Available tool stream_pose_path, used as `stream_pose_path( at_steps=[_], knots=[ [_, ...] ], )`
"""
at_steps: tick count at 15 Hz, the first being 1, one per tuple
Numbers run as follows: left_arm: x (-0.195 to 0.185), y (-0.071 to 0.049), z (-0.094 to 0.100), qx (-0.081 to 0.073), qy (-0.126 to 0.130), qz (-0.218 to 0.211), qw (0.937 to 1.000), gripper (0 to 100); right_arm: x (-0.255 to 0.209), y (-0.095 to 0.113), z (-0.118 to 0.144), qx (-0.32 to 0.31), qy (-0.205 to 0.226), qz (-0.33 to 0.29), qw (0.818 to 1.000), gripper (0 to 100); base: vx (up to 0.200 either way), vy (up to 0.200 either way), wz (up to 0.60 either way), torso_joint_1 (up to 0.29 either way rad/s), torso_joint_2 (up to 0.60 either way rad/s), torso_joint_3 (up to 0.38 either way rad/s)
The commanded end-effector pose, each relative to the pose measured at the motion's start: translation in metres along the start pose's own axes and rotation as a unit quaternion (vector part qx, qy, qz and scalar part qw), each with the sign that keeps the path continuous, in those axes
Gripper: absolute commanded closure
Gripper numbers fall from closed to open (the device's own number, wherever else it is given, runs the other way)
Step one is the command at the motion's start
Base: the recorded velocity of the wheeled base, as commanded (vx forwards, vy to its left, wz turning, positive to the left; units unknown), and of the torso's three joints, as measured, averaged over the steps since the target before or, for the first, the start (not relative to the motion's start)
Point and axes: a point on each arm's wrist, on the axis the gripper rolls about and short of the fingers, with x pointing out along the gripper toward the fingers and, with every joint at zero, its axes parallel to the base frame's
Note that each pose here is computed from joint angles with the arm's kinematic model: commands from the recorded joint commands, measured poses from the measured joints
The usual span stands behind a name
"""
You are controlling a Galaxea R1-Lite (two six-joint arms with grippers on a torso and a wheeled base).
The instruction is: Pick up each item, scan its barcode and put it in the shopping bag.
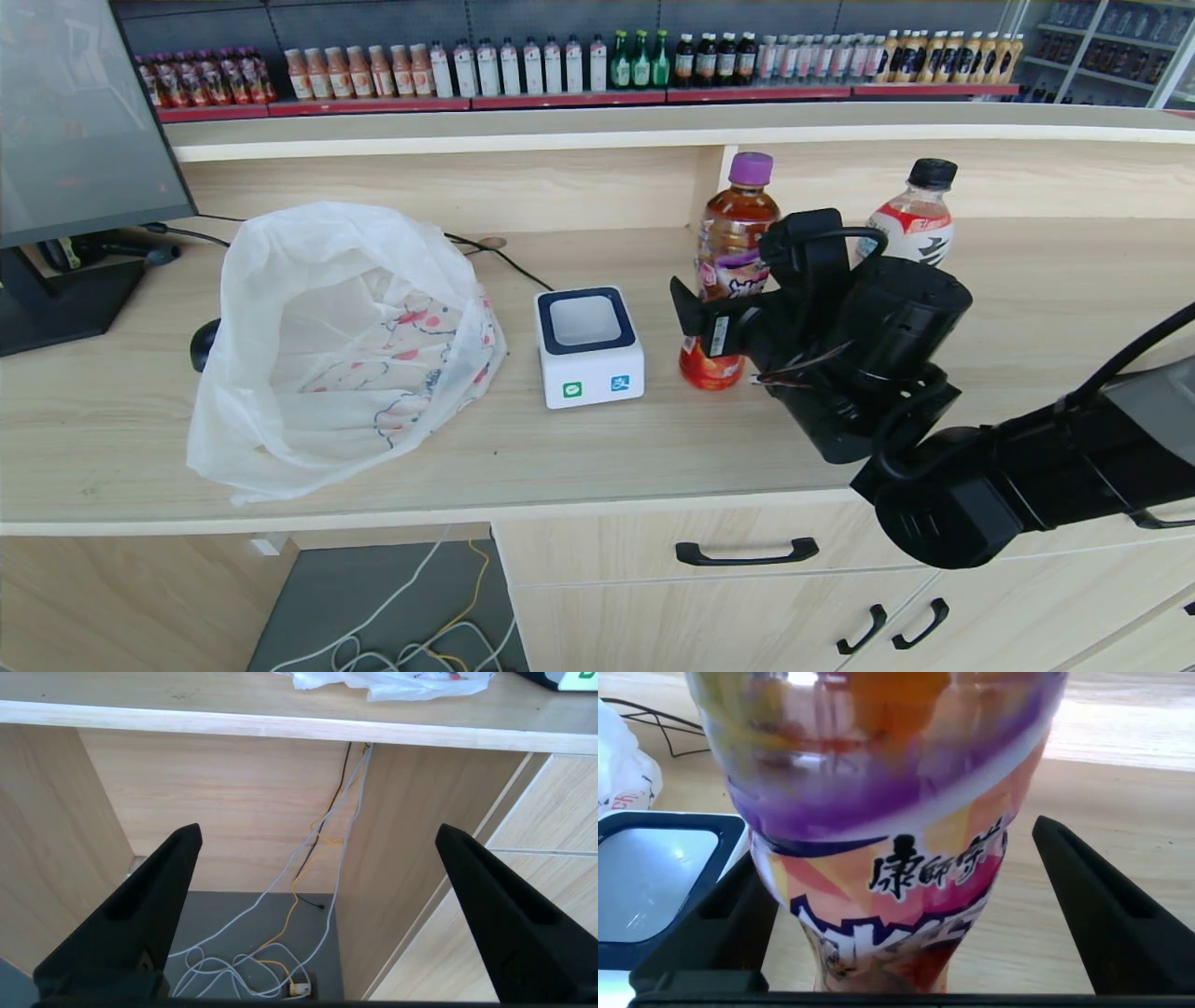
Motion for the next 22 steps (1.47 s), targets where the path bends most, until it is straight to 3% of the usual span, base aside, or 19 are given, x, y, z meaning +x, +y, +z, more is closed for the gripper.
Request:
stream_pose_path(
  at_steps=[1, 14, 15, 22],
  knots=[
    [0.0000, 0.0000, 0.0000, 0.000, 0.000, 0.000, 1.0000, 0, 0.0056, 0.0020, -0.0021, 0.001, -0.003, -0.001, 1.000, 0, 0.000, 0.000, 0.00, 0.000, 0.00, 0.000],
    [0.0000, 0.0000, 0.0000, 0.000, 0.000, 0.000, 1.0000, 0, 0.0100, -0.0024, -0.0037, 0.000, -0.004, -0.008, 1.000, 0, 0.000, 0.000, 0.00, 0.000, 0.00, 0.000],
    [0.0000, 0.0000, 0.0000, 0.000, 0.000, 0.000, 1.0000, 0, 0.0102, -0.0024, -0.0033, 0.001, -0.004, -0.008, 1.000, 100, 0.000, 0.000, 0.00, 0.000, 0.00, 0.000],
    [0.0000, 0.0000, 0.0000, 0.000, 0.000, 0.000, 1.0000, 0, 0.0089, -0.0029, 0.0013, 0.005, -0.010, -0.008, 1.000, 100, 0.000, 0.000, 0.00, 0.000, 0.00, 0.000]
  ],
)
